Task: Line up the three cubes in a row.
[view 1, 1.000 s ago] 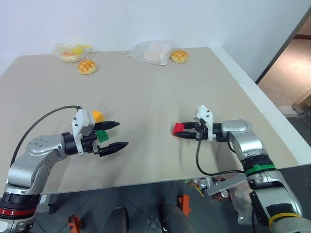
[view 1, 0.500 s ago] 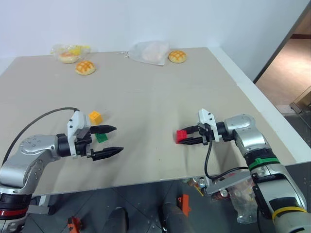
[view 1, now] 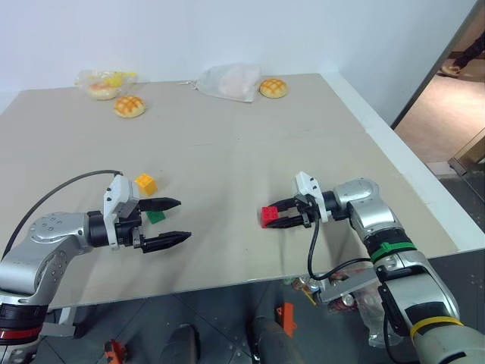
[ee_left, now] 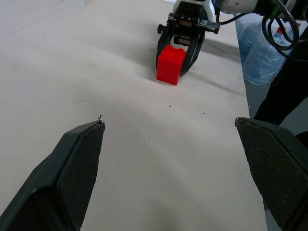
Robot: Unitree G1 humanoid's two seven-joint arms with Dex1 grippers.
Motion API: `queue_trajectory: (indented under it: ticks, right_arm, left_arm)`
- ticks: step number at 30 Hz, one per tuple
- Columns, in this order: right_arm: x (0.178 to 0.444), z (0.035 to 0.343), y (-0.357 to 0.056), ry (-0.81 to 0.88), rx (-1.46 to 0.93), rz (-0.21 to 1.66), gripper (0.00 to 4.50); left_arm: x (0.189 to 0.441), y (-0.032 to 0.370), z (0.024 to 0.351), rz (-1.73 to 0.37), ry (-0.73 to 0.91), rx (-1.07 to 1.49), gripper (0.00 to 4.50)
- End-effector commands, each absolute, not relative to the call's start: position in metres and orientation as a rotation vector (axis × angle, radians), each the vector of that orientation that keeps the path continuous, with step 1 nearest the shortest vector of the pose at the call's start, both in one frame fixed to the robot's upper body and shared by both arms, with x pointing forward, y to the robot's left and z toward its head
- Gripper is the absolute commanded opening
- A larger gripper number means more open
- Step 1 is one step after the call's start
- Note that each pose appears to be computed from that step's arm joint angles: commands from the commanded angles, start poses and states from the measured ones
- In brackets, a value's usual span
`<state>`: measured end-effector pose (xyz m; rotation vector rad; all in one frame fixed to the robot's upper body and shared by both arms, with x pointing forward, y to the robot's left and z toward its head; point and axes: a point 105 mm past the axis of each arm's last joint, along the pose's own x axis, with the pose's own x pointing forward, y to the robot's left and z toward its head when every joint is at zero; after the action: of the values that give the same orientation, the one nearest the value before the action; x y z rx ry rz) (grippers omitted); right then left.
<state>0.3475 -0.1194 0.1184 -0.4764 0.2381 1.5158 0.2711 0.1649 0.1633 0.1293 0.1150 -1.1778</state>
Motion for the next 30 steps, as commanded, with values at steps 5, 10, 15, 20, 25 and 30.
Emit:
queue_trajectory:
  ticks: [5,10,15,20,25,30]
  right_arm:
    - [0.347,0.117,-0.122,0.281,-0.519,1.532,2.28]
    - [0.352,0.112,-0.132,0.308,-0.585,1.469,4.00]
    - [0.350,0.125,-0.152,0.318,-0.628,1.450,4.28]
    - [0.351,0.175,-0.178,0.192,-0.685,1.335,4.28]
    - [0.341,0.210,-0.175,0.055,-0.658,1.270,4.28]
    - [0.316,0.226,-0.142,-0.061,-0.554,1.323,4.28]
  left_arm:
    - [0.268,0.166,0.173,-1.175,0.084,0.137,4.50]
    - [0.270,0.178,0.170,-1.120,0.097,0.139,4.50]
    - [0.268,0.201,0.167,-1.033,0.128,0.133,4.50]
    - [0.260,0.243,0.153,-0.874,0.208,0.095,4.50]
    - [0.254,0.258,0.138,-0.804,0.245,0.072,4.50]
    - [0.257,0.260,0.123,-0.803,0.280,0.089,4.50]
